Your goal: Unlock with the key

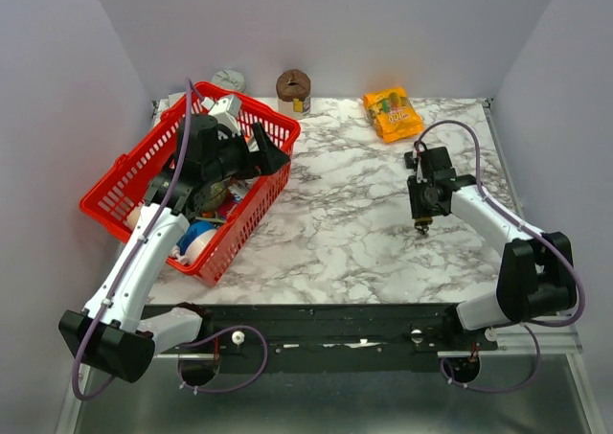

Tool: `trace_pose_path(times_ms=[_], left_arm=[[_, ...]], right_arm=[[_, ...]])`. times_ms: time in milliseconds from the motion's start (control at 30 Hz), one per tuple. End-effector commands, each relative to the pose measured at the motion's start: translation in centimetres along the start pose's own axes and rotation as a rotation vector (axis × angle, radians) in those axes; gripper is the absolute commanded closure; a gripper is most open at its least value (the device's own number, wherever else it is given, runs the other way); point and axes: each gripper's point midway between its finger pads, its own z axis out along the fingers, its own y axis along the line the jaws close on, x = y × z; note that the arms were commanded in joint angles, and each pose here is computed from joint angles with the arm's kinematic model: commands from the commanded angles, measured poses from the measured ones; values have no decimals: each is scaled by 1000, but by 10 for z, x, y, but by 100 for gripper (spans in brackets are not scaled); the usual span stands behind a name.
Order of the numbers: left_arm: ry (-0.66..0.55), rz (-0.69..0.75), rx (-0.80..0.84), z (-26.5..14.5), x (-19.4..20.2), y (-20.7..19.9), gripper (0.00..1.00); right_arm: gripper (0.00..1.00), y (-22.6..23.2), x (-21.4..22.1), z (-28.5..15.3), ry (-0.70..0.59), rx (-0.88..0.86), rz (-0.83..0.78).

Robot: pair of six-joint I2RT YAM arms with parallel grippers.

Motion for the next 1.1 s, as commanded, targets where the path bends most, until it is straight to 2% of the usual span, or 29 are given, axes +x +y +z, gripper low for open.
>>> trace_pose_path(times_ms=[0, 233, 567, 667, 700, 767, 800, 833, 900, 1067], left_arm=[[-27, 12, -16, -2, -2, 6, 1], [-30, 29, -16, -9, -1, 5, 1], [-14, 43, -20, -17, 5, 5, 1], [-10, 41, -29, -17, 8, 8, 1], [-5, 37, -32, -16, 9, 9, 1], [-4, 36, -24, -15, 9, 8, 1], [-3, 33, -26, -15, 9, 8, 1], [-8, 32, -28, -15, 8, 9, 1], [-17, 34, -29, -16, 6, 8, 1], [-18, 49, -7, -17, 8, 6, 1]], right_arm=[[77, -13, 1, 9, -1, -22, -78], [78, -31, 6, 26, 30, 4, -64], [76, -33, 10, 53, 100, -21, -75], [67, -35, 11, 53, 101, -11, -68], [58, -35, 12, 53, 101, -6, -65], [47, -36, 12, 52, 103, 0, -60], [36, -36, 11, 52, 103, -4, -57], [31, -36, 11, 51, 101, -2, -53], [23, -38, 9, 49, 96, 12, -43], [13, -42, 1, 46, 89, 37, -9]])
